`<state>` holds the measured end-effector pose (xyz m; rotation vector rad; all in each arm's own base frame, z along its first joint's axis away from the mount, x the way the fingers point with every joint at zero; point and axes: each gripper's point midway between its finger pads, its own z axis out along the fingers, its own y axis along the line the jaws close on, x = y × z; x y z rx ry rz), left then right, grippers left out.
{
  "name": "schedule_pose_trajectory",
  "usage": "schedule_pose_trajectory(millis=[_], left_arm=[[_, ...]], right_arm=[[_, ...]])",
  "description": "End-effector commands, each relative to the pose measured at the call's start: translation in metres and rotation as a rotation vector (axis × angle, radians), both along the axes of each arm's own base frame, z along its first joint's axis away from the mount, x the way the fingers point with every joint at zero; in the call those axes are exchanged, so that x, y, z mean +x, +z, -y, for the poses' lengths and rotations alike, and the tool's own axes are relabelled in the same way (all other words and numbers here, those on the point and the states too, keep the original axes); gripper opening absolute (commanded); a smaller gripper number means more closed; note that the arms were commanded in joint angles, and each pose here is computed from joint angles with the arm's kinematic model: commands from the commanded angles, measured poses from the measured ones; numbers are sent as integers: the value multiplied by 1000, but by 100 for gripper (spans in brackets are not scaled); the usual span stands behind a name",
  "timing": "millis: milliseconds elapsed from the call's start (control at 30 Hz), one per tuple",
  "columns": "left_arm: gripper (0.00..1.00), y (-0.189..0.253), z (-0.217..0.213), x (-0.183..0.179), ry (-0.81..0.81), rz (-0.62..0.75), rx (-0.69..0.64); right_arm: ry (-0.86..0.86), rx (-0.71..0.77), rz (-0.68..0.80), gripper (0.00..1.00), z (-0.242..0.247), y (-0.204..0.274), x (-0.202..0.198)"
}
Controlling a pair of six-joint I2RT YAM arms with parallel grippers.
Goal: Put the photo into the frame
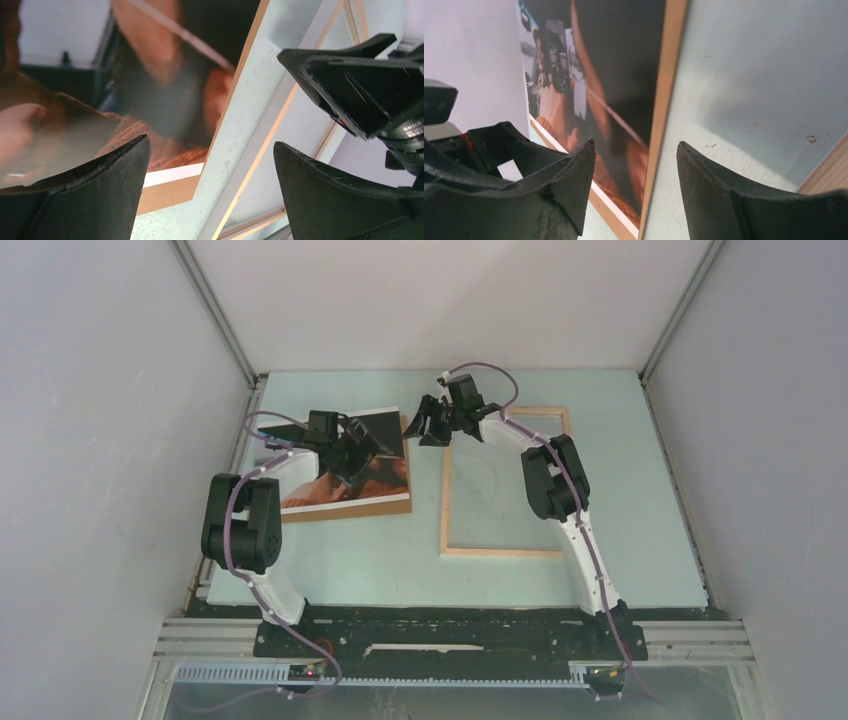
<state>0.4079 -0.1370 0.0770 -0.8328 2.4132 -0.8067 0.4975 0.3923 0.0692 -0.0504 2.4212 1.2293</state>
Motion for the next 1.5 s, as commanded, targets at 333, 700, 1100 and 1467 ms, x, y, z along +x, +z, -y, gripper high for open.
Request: schedule_pose_trajectory(millis=[333, 700, 1100, 1467], left_arm=[[100, 31, -16, -40, -123, 92, 128], [100, 2, -35, -65, -39, -16, 145], [100, -35, -6, -62, -90, -86, 143], [99, -50, -8, -72, -91, -122, 162]], right_arm=[[97, -16, -69, 51, -60, -31, -137], [102, 9, 61, 59, -32, 22, -122], [-31, 104, 69, 67, -29, 13, 30], [-178, 170, 99, 75, -49, -5, 80]])
